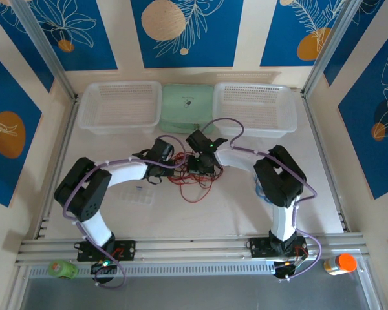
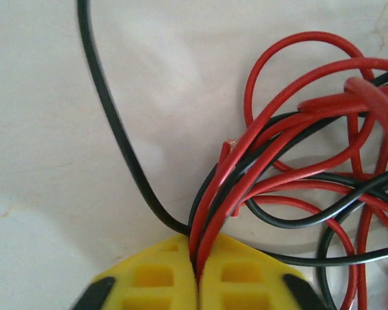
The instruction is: Untangle the cables
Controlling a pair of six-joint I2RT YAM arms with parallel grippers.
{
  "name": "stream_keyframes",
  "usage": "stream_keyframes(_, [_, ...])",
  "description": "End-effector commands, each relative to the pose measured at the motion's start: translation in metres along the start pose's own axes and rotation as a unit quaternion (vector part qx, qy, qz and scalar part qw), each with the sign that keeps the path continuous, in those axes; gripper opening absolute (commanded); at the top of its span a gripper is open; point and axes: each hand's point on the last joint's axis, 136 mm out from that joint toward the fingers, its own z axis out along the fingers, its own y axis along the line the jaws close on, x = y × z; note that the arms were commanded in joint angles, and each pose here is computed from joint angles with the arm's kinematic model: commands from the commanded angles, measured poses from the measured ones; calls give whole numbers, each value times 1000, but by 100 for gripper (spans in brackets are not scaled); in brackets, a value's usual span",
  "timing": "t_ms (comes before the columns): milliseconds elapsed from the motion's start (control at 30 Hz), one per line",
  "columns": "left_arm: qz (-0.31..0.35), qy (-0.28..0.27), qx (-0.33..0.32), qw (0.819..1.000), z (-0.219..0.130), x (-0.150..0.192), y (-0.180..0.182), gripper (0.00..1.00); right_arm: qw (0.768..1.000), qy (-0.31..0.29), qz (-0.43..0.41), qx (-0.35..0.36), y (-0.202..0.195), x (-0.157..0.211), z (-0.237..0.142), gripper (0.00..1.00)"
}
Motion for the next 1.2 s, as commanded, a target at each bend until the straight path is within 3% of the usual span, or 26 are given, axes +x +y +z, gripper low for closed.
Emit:
stream_keyframes(0, [18,21,-63,998,-1,10,29,0,999,-11,15,36,-33,4,-29,0])
stream_keyframes(300, [50,-14,-78,996,-41,-20,29,0,997,-60,37,-35,-48,2,-99,0])
stream_keyframes(500, [61,-50,-14,997,-74,-43,2,0,996,-59,56,-28,-66,7,-107,0])
stream_keyframes(600, [61,-52,27,996,-85,-48,-14,0,996,-43,60,-42,-58,12,-99,11])
stream_keyframes(667, [58,-52,53,996,-91,-50,-25,0,996,-33,57,-57,-47,15,-92,27])
stream_keyframes(867, [64,-75,123,987,-123,-56,-54,0,996,-38,21,-74,-27,9,-82,56])
stream_keyframes(1067, [93,-84,202,971,-161,-60,-83,0,990,-100,-79,-58,-22,-17,-83,76])
stream_keyframes(1167, [114,-83,238,961,-175,-59,-98,0,977,-134,-135,-93,-11,-35,-85,80])
